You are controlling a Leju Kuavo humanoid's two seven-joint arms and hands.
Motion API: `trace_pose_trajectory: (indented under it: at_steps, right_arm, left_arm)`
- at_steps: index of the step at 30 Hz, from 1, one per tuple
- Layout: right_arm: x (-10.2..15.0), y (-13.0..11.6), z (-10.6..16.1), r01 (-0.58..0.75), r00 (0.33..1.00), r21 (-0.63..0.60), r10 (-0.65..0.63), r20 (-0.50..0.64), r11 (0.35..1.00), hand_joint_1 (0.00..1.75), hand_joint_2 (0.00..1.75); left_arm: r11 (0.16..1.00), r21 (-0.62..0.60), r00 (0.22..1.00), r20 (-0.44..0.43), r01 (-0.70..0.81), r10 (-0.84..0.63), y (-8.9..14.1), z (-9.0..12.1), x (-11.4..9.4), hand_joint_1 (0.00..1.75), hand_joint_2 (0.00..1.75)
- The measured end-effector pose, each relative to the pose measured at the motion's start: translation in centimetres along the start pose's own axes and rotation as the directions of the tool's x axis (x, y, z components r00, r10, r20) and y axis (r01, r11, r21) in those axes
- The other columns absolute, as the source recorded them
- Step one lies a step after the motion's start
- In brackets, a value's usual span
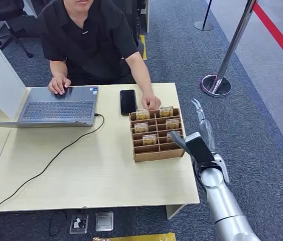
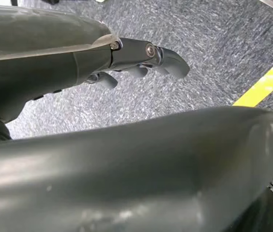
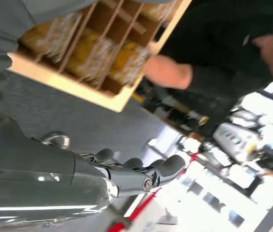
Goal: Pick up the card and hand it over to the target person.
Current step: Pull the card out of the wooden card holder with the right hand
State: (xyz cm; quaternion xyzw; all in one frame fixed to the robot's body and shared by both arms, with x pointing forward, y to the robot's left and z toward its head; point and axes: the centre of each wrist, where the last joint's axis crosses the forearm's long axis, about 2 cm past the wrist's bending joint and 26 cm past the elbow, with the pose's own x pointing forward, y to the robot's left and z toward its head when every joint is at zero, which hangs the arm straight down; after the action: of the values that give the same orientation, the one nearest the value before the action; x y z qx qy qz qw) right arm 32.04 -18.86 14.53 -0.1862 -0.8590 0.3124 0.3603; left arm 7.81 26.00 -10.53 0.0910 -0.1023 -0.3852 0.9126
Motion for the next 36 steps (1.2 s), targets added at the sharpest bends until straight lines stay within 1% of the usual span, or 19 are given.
trace_pose_trajectory:
  at_steps: [1,2,3,5,7,9,12,14,17,18,22,24,27,28,30,34,36]
  right_arm:
    - [0.0,0.0,0.1,-0.013,1.0,-0.001,0.013,0.0,1.0,1.27,1.75]
    - [0.1,0.0,0.2,-0.025,1.0,-0.003,0.025,0.001,1.0,1.39,1.75]
    - [0.1,0.1,0.4,-0.062,0.998,-0.007,0.062,0.002,0.998,1.68,1.75]
    - [0.1,-0.1,0.5,-0.119,0.993,-0.012,0.119,0.004,0.993,1.75,1.75]
    - [0.2,-0.3,0.4,-0.238,0.971,-0.021,0.238,0.009,0.971,1.75,1.75]
    - [0.4,-0.4,0.1,-0.382,0.924,-0.029,0.382,0.014,0.924,1.75,1.75]
    - [0.5,-0.5,-0.2,-0.491,0.871,-0.008,0.491,0.003,0.871,1.75,1.75]
    - [0.2,-0.4,-0.2,-0.523,0.852,0.023,0.523,-0.015,0.852,1.75,1.75]
    - [-0.9,-0.2,0.1,-0.589,0.802,0.087,0.594,-0.06,0.804,1.75,1.75]
    - [-1.4,-0.2,0.5,-0.609,0.782,0.112,0.618,-0.08,0.786,1.75,1.75]
    - [-3.0,-0.8,2.0,-0.639,0.741,0.159,0.658,-0.134,0.753,1.75,1.75]
    - [-3.5,-1.0,2.5,-0.648,0.726,0.174,0.67,-0.153,0.742,1.65,1.75]
    - [-4.2,-1.2,3.6,-0.654,0.708,0.202,0.684,-0.177,0.729,1.26,1.75]
    - [-4.4,-1.2,4.0,-0.654,0.704,0.211,0.686,-0.182,0.727,1.16,1.75]
    - [-4.5,-1.2,4.5,-0.653,0.7,0.223,0.689,-0.189,0.724,1.08,1.75]
    - [-4.9,-0.9,4.3,-0.65,0.691,0.244,0.693,-0.205,0.72,0.73,1.75]
    - [-5.0,-0.8,4.1,-0.648,0.688,0.248,0.693,-0.217,0.72,0.74,1.75]
  left_arm:
    - [1.0,0.0,1.0,0.001,0.0,0.0,0.0,0.0,0.0,0.0,0.0]
    - [1.0,-0.001,1.0,0.001,0.0,0.0,0.0,0.0,0.0,0.0,0.0]
    - [1.0,-0.002,1.0,0.001,-0.001,0.001,0.0,0.0,0.0,0.0,0.0]
    - [1.0,-0.003,1.0,0.0,-0.005,0.005,-0.1,0.0,-0.1,0.0,0.0]
    - [1.0,-0.002,1.0,-0.002,-0.006,0.006,-0.1,0.0,-0.2,0.0,0.0]
    - [1.0,-0.003,1.0,-0.006,-0.003,0.003,-0.2,0.0,-0.4,0.0,0.0]
    - [1.0,-0.005,1.0,-0.009,-0.004,0.004,-0.3,0.0,-0.5,0.0,0.0]
    - [1.0,-0.004,1.0,-0.008,-0.013,0.013,-0.4,0.0,-0.6,0.0,0.0]
    - [1.0,-0.002,1.0,-0.007,-0.024,0.024,-0.6,0.1,-0.7,0.0,0.0]
    - [1.0,-0.003,1.0,-0.007,-0.024,0.024,-0.6,0.1,-0.6,0.0,0.0]
    - [1.0,-0.008,1.0,-0.011,-0.017,0.017,-0.6,0.1,-0.6,0.0,0.0]
    - [1.0,-0.011,1.0,-0.014,-0.014,0.014,-0.7,0.1,-0.7,0.0,0.0]
    - [1.0,-0.013,1.0,-0.018,-0.008,0.008,-0.6,0.1,-0.7,0.0,0.0]
    - [1.0,-0.012,1.0,-0.018,-0.008,0.008,-0.6,0.1,-0.7,0.0,0.0]
    - [1.0,-0.01,1.0,-0.016,-0.009,0.009,-0.5,0.0,-0.7,0.0,0.0]
    - [1.0,-0.004,1.0,-0.007,-0.012,0.012,-0.3,0.0,-0.6,0.0,0.0]
    - [1.0,0.0,1.0,-0.002,-0.014,0.014,-0.2,0.0,-0.5,0.0,0.0]
